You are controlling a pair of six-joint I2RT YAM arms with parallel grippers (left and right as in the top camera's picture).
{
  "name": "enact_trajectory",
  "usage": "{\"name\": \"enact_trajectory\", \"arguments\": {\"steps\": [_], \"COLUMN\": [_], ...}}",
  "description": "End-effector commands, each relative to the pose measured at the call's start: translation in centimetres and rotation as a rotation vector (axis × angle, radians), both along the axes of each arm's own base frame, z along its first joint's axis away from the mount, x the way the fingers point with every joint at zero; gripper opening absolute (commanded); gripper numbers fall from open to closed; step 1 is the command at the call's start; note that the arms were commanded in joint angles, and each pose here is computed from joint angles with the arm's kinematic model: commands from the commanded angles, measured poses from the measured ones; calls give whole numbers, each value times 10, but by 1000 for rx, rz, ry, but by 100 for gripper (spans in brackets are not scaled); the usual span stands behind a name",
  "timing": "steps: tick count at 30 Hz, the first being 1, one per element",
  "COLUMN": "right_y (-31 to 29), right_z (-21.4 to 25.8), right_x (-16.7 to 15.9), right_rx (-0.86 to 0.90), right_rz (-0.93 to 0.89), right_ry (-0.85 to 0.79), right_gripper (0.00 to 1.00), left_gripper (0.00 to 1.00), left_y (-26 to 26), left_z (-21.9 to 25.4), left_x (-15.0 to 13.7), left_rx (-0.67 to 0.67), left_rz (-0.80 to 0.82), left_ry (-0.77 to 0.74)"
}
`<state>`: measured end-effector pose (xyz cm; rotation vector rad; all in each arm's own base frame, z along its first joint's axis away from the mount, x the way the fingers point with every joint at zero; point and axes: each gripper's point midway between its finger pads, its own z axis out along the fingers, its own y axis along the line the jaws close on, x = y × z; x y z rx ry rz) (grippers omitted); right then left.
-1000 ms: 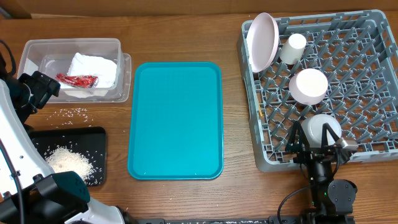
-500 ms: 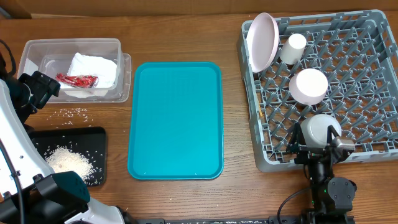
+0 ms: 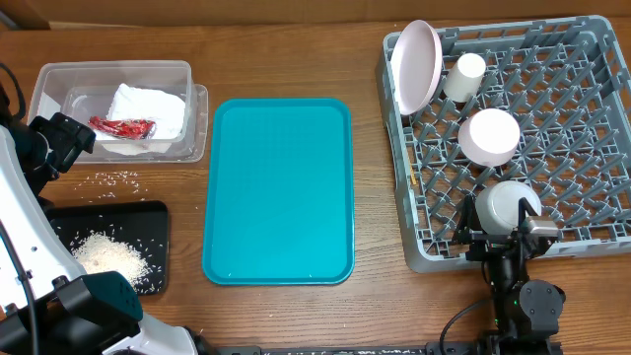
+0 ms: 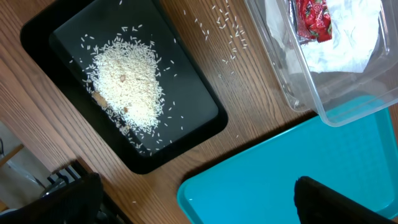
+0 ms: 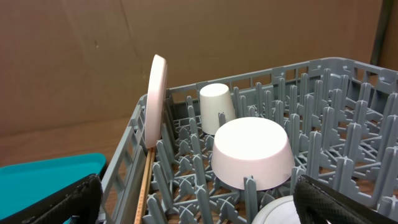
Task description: Sort waste into correct bins and load items into the dishwasher
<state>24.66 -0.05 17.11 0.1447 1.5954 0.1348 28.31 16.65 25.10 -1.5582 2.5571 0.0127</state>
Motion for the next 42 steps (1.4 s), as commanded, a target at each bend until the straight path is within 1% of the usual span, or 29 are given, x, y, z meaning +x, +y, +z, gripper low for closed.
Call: {"name": "enact_trajectory", "arguments": {"steps": [1,29,32,35,38,42], "right_y": [0,0,0,0,0,0], "right_z": [-1,-1,-1,-1,-1,-1], "right_x": [0,0,0,0,0,0], "right_rx": [-7,-7,-7,-7,-7,-7], "right_rz": [4,4,4,4,4,4], "right_ry": [-6,-6,-6,-6,-6,-6], "right_gripper": [100,100,100,100,100,100], "left_gripper": [100,100,100,100,100,100], "left_y": [0,0,-3,-3,-7,-17], "left_z": [6,3,8,17,25,21], "left_x": [-2,-1,-1,-8,-16,-20], "left_rx": [9,5,5,44,65,111], "left_rz": [-13,-13,-49,-93,-92,-148], "left_ry": [-14,-7,-25,-36,-68,-129]}}
